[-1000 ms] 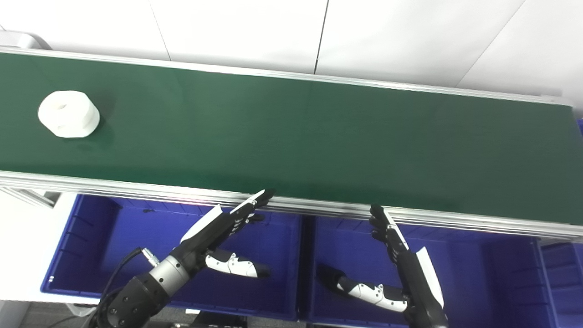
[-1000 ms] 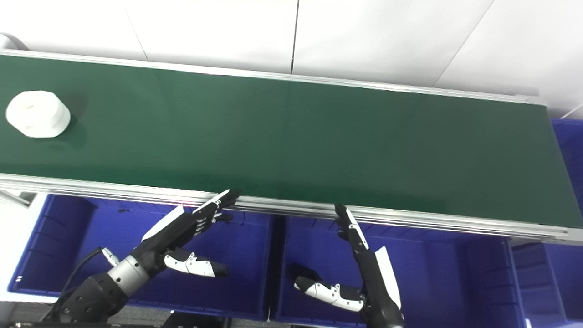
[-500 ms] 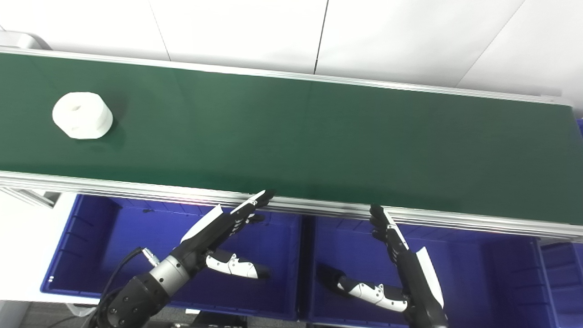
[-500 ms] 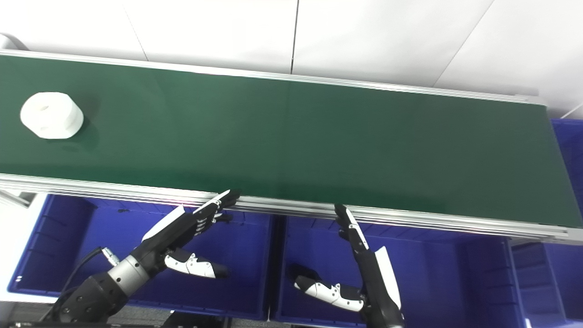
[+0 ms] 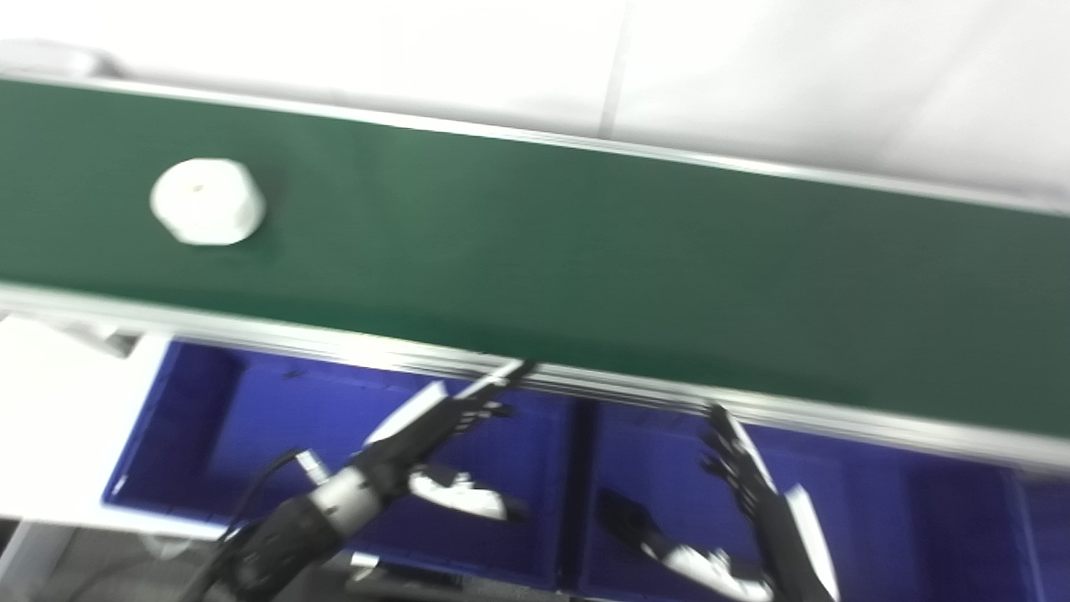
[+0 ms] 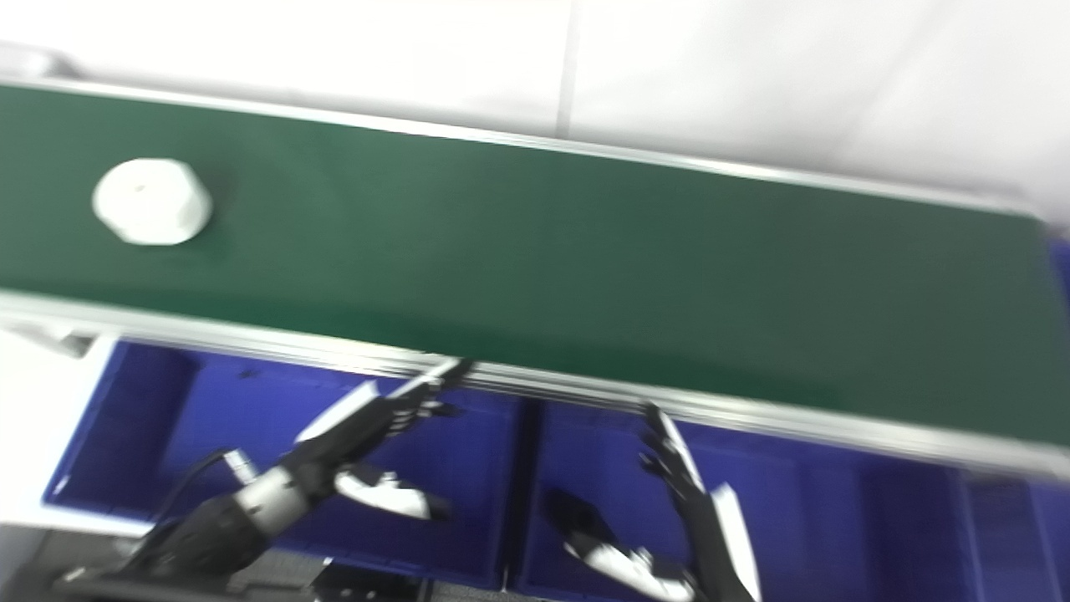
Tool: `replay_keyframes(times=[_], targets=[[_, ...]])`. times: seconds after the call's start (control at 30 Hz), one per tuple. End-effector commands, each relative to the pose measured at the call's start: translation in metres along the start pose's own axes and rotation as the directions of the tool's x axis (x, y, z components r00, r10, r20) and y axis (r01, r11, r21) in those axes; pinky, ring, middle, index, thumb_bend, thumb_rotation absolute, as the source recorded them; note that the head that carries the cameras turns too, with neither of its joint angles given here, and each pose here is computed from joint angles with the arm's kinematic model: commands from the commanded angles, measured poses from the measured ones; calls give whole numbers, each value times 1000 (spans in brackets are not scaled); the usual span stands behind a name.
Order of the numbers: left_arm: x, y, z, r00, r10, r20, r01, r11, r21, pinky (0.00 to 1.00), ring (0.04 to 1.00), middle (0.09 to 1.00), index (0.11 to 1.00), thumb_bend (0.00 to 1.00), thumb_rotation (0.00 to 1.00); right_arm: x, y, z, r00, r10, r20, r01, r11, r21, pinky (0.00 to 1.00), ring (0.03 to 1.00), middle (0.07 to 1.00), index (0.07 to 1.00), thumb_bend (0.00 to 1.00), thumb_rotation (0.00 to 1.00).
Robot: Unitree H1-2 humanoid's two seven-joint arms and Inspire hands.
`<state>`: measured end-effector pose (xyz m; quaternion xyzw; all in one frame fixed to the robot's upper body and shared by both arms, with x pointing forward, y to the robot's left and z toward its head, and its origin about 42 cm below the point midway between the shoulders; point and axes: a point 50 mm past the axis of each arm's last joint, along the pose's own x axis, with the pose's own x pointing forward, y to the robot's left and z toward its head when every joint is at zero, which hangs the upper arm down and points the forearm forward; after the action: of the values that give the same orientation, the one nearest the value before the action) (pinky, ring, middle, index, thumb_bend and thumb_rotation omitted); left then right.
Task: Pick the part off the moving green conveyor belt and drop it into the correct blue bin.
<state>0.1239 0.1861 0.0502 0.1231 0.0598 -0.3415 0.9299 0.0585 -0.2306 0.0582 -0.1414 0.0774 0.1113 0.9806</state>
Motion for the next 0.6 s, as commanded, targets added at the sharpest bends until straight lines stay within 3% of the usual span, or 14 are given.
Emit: replay_keyframes(times=[0.0, 0.27, 0.37, 0.57], targets=[[1, -4, 6, 998, 24, 56, -25, 999, 23, 901, 986, 1000, 1000, 876, 349, -2, -3, 5, 997, -18, 77, 17, 1000, 7, 927, 971, 989, 984, 853, 382], [6, -12, -3, 994, 49, 93, -51, 999, 20, 905, 989, 1000, 982, 885, 298, 1, -2, -8, 998, -24, 56, 24, 1000, -10, 933, 984, 998, 1000, 857, 386], [7, -13, -5, 991, 69, 118, -72, 997, 19, 858, 968, 998, 969, 886, 294, 6, 0, -17, 997, -39, 73, 40, 999, -11, 825, 923, 962, 977, 861, 322], [7, -11, -5, 974, 134, 183, -135, 991, -7, 835, 942, 976, 943, 890, 270, 12, 3, -26, 997, -31, 64, 33, 999, -25, 775, 905, 957, 977, 861, 325]])
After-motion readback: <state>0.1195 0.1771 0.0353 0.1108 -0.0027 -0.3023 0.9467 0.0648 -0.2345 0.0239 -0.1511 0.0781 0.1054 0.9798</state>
